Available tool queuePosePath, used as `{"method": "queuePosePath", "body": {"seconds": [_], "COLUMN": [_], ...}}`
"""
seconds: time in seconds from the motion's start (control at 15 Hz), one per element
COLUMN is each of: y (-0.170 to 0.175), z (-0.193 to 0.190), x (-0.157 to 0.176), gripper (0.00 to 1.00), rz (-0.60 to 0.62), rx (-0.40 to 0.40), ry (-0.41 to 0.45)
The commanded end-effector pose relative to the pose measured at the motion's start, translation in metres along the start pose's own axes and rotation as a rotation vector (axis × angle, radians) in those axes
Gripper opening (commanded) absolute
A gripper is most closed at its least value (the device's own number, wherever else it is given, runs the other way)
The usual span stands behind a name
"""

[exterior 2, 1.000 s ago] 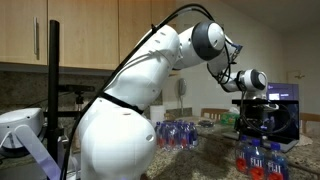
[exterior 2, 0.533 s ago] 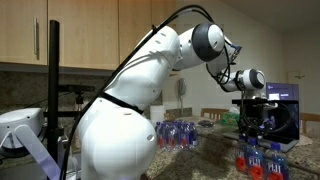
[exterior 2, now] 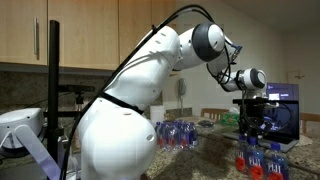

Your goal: Move the three bottles to the right, one at a time

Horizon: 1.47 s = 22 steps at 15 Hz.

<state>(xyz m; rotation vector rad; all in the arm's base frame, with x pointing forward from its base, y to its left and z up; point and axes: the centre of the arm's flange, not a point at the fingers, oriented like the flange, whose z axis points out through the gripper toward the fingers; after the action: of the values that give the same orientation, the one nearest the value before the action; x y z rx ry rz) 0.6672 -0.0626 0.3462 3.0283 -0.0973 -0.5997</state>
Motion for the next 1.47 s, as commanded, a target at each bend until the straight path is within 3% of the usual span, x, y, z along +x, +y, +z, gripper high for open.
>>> {"method": "queuePosePath", "body": {"seconds": [0.0,1.13,1.2,1.27,1.4], "y": [0.0073,0.0154,0.016,0.0165,0.0172], "z": [-0.0009,-0.0007,-0.0007,-0.0009,-0.0012], "x": [-0.0046,-0.0017,-0.0022,-0.0028,-0.0034], "gripper": [0.13,0.13,0.15,0.58,0.65], "rz": [0.017,0.065,0.067,0.07,0.073], "rx": [0.012,0.114,0.116,0.115,0.115], "ry": [0.021,0.086,0.086,0.086,0.085]}}
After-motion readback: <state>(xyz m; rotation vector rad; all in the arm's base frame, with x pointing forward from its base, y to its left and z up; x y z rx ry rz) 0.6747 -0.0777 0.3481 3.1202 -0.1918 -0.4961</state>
